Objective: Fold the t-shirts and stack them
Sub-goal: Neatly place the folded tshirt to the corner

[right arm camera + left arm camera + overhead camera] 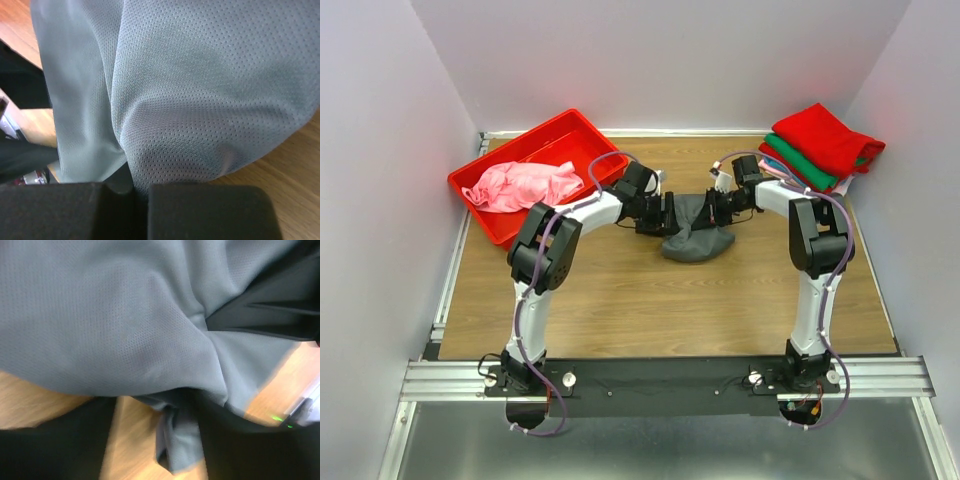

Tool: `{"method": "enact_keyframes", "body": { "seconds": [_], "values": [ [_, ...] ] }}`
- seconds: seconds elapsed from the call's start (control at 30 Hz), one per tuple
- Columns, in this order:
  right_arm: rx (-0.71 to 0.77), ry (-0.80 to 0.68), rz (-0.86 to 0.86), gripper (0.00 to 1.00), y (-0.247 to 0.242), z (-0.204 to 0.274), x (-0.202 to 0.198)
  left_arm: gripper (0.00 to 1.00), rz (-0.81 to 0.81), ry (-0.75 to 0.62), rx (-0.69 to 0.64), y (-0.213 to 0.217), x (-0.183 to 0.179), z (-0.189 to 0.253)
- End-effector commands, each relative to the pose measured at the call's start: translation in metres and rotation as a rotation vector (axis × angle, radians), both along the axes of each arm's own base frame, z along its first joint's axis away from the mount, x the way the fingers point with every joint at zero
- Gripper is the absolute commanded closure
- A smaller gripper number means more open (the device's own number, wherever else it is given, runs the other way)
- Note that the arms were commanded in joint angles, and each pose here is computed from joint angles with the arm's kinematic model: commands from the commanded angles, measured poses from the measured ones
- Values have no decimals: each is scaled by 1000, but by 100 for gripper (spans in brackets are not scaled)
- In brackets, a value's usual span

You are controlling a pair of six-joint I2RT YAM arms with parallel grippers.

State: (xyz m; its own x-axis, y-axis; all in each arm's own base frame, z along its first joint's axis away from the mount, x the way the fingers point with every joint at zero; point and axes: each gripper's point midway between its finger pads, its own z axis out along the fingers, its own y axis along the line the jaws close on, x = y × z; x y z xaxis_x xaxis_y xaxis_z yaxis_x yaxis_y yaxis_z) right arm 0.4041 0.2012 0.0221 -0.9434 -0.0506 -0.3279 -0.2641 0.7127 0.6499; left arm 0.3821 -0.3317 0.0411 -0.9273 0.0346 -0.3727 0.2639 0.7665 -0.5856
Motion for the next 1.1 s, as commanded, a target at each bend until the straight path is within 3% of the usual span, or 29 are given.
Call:
{"method": "enact_keyframes", "body": {
  "seconds": [0.0,0.03,0.1,0.43,0.8,1.07],
  "values": [
    [-71,-21,-34,99,-7,8,5,18,11,-21,38,6,0,6],
    [-77,-30,-44,99,-8,11,8,7,16,-34,38,7,1,12],
    [-88,-73,-66,99,-10,27,17,3,18,-43,39,9,1,17],
    [-182,-184,-167,99,-37,74,48,2,33,-102,29,24,-4,51],
    [-264,-312,-277,99,-57,124,124,2,60,-81,63,52,-22,36],
    [-298,-390,-394,99,-98,148,173,2,95,-69,51,63,-34,34]
  ]
}}
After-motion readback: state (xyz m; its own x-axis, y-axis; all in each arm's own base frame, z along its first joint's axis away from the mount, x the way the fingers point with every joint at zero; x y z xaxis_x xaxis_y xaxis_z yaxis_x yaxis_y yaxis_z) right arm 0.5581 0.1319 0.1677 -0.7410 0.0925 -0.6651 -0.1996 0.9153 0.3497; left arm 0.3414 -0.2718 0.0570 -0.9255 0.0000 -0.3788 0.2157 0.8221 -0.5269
